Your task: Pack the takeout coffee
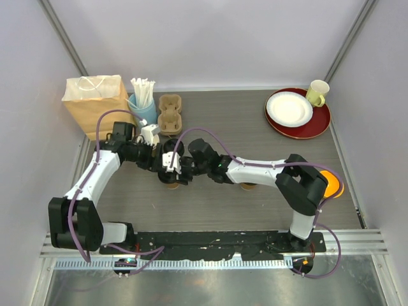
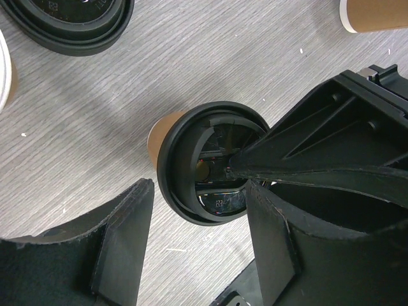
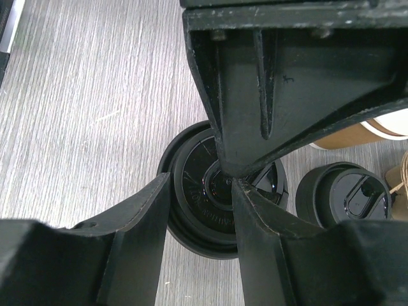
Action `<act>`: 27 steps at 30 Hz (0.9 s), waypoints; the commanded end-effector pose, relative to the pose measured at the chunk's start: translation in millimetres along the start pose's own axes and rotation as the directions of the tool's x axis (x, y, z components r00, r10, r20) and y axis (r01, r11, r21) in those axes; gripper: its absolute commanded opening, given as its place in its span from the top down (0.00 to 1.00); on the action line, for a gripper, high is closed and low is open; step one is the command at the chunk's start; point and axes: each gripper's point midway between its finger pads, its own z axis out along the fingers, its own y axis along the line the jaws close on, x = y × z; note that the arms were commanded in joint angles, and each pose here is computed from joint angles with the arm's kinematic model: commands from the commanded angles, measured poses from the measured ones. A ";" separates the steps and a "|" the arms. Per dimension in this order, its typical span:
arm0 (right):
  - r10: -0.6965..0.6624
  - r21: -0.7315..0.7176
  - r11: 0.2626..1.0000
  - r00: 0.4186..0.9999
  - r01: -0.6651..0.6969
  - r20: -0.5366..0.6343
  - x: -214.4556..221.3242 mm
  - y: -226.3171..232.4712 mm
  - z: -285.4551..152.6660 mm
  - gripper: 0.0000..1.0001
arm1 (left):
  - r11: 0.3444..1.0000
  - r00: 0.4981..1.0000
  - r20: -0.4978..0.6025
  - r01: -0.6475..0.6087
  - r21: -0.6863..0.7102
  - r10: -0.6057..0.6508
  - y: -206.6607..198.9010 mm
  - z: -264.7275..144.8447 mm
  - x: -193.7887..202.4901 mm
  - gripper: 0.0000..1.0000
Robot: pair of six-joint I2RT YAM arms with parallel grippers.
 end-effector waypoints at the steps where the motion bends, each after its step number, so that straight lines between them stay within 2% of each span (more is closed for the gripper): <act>1: 0.123 -0.023 0.991 0.963 -0.132 -0.240 89.9 34.2 -6.2 0.52 | 0.999 0.999 0.011 -0.032 0.003 0.032 0.1 3.0 -2.6 0.37; 6: 0.130 -0.001 0.991 0.960 -0.135 -0.249 92.9 31.3 -7.3 0.51 | 1.000 1.000 -0.001 -0.028 0.004 0.028 1.1 6.0 -1.4 0.41; 9: 0.125 0.014 0.992 0.969 -0.125 -0.214 74.7 23.6 -9.1 0.47 | 1.000 1.000 -0.010 -0.024 0.009 0.024 1.7 7.8 -1.2 0.45; 19: 0.121 0.054 0.991 0.991 -0.119 -0.052 4.5 -1.9 -16.4 0.27 | 0.999 0.999 0.000 -0.041 -0.004 0.041 1.9 4.5 -3.5 0.47; 27: 0.046 0.040 0.998 0.999 -0.046 0.012 -32.2 -13.8 -20.8 0.22 | 0.999 0.999 -0.004 -0.041 -0.008 0.041 3.6 5.4 -3.5 0.48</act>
